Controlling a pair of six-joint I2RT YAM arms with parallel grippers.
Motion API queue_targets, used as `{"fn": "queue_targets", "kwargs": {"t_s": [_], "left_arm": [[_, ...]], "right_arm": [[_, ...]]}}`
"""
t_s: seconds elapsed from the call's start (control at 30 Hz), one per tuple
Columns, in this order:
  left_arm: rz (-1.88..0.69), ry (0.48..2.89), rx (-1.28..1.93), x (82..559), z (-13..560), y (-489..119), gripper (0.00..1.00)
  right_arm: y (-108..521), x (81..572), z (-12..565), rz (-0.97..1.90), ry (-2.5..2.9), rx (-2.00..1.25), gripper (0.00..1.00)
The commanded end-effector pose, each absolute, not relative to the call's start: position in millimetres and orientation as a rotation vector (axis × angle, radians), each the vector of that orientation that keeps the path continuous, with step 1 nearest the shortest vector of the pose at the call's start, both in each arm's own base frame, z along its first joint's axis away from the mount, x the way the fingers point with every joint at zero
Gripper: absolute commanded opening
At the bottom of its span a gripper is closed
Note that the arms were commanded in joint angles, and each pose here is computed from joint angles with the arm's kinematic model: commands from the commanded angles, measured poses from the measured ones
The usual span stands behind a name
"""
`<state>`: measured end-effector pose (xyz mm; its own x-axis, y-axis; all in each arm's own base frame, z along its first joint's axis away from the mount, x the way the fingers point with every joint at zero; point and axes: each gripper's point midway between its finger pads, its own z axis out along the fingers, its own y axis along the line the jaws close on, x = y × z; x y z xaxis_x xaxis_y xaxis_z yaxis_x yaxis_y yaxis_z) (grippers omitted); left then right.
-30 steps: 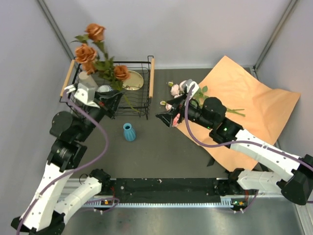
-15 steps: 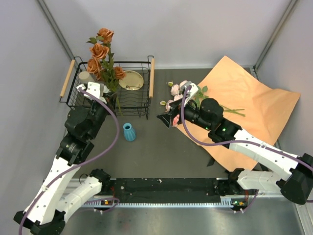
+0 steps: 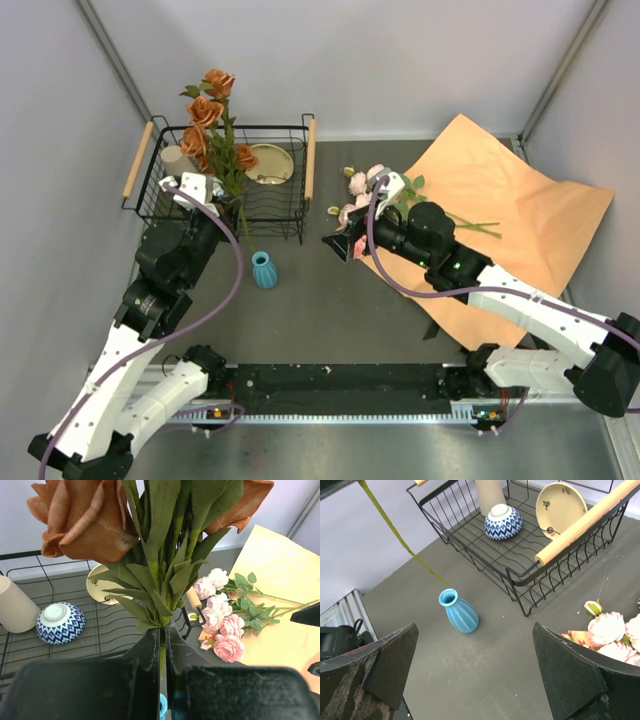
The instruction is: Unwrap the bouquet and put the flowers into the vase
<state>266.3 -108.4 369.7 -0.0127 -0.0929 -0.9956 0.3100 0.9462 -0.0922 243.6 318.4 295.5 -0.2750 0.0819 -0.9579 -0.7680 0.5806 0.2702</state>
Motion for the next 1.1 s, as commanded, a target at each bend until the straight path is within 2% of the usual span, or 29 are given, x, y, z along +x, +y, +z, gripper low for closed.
{"fn": "queue_targets", "kwargs": {"t_s": [0.0, 0.57, 1.07], "left_arm": [[-0.385, 1.529, 0.158, 260.0, 381.4, -112.9, 0.0], [-0.397, 1.571, 0.17, 266.5, 359.4, -119.4, 0.0], [-0.385, 1.645, 0.151, 280.6, 310.1, -124.5, 0.0]], "right_arm": [[322.2, 241.9, 296.9, 0.923, 1.637, -0.585, 0.99], [322.3, 240.2, 291.9, 0.93, 1.649, -0.587, 0.99], [323.8, 239.8, 283.5, 0.937, 1.668, -0.591, 0.99]]}}
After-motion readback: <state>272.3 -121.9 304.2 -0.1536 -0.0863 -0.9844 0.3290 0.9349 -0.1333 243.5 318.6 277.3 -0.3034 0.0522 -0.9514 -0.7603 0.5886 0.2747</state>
